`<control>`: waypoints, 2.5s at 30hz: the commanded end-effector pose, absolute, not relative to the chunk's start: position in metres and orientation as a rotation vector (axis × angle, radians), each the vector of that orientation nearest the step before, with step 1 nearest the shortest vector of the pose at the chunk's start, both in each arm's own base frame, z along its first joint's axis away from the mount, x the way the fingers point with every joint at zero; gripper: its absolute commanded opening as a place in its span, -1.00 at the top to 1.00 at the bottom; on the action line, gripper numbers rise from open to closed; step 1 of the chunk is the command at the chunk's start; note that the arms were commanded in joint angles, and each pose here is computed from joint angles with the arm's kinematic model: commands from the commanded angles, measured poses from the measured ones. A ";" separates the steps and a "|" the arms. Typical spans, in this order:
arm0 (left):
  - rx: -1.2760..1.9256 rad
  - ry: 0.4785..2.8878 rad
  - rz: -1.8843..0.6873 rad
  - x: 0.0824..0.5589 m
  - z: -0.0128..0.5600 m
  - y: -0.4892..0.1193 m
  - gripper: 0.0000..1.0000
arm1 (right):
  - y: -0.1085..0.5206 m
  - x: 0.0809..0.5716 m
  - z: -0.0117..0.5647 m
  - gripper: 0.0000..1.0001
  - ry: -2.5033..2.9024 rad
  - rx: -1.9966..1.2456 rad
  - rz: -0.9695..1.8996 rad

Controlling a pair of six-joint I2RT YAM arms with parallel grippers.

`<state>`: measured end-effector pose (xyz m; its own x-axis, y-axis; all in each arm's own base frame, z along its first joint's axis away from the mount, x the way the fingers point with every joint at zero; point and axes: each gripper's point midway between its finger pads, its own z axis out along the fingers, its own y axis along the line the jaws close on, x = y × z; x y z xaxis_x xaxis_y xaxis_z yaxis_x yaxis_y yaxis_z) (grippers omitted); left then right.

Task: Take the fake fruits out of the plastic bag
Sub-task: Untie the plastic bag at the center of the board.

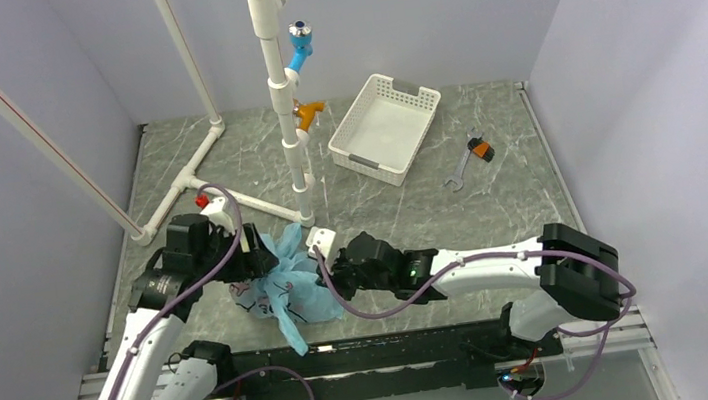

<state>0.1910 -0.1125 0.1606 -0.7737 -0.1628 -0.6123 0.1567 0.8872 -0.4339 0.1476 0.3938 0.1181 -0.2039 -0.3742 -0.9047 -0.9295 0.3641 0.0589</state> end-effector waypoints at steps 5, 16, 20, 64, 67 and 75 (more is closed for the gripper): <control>0.070 2.381 -0.650 0.196 0.154 -0.123 0.03 | 0.402 0.158 0.172 0.60 1.733 -1.098 0.799; 0.170 2.354 -0.669 0.181 0.158 -0.140 0.73 | 0.439 0.155 0.218 -0.18 1.674 -1.045 0.920; 0.163 2.331 -0.660 0.181 0.162 -0.139 0.82 | 0.456 0.143 0.210 -0.20 1.683 -1.091 0.993; -0.047 2.175 -0.515 0.181 0.188 -0.101 1.00 | 0.312 0.199 0.159 0.97 1.956 -0.508 0.551; -0.041 2.173 -0.513 0.182 0.188 -0.101 1.00 | 0.294 0.207 0.151 0.96 2.001 -0.463 0.605; -0.010 2.184 -0.533 0.183 0.186 -0.107 1.00 | 0.322 0.195 0.170 0.66 1.950 -0.658 0.717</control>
